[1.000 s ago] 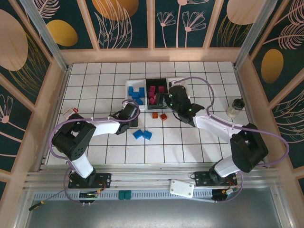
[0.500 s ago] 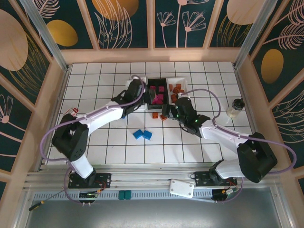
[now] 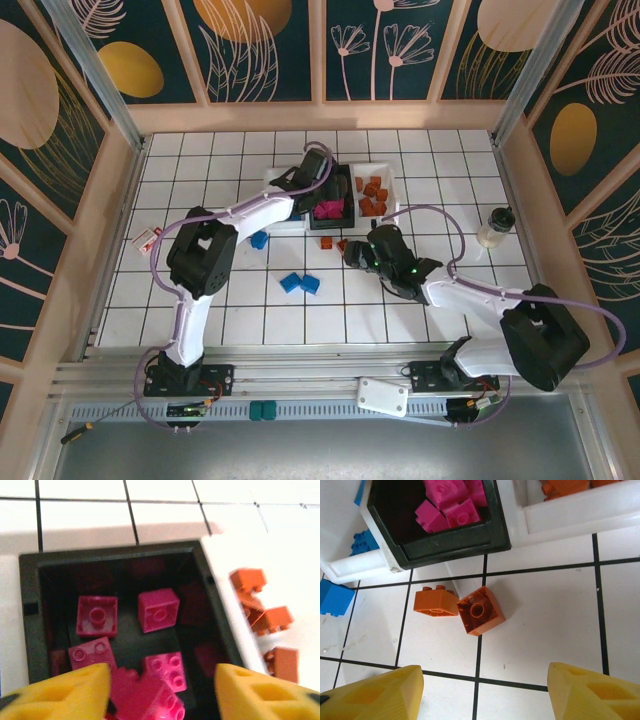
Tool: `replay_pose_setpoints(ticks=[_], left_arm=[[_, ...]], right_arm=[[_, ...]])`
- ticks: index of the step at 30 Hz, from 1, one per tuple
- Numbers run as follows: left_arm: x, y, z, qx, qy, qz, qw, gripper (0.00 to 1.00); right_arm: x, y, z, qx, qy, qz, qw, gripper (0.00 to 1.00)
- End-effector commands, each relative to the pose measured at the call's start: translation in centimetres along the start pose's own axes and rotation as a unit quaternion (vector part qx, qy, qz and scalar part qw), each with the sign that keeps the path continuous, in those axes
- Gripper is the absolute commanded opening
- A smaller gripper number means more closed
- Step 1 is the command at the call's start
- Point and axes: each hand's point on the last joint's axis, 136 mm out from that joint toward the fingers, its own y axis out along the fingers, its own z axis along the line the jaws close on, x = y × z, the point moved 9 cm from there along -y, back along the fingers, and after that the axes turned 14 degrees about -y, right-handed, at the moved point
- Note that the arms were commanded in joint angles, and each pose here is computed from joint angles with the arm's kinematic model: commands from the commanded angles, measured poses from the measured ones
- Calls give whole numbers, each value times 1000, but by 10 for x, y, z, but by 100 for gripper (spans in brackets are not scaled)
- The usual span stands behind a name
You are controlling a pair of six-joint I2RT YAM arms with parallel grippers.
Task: Sort the legos into containers by color
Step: Place the lego in the container, then pick up the lego from the center of the table.
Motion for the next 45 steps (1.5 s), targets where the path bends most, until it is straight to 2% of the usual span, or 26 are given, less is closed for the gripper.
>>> replay_pose_setpoints(ticks=[1,5,10,16,25,28,33,40,45], left_arm=[[31,-41,-23,-52,-8,-34,998,72],[39,-87,-29,-91,-12,-60,994,87],[30,-145,-13,-122,-26,-88,988,99],[-8,-184,33,-110,-56,-102,987,98],[-55,-215,91,-68,-82,-111,988,99],[-63,-217,100,-54,-85,-107,989,98],[-76,-215,113,-39,-91,-99,990,99],[-87,-219,126,-30,-99,-108,989,98],[-88,-222,131,-16,-97,-113,989,98]], right_arm=[[-3,12,2,-6,17,-2,1000,67],[7,27,10,-4,19,-19,1000,67],[16,47,11,-28,9,-17,999,67],[14,67,11,-31,6,0,999,66],[1,88,-4,-52,16,31,998,57],[-4,91,-7,-53,14,38,998,58],[-3,94,-5,-44,1,39,998,64],[11,98,-1,-52,-12,20,998,63],[14,108,-1,-58,-12,26,998,58]])
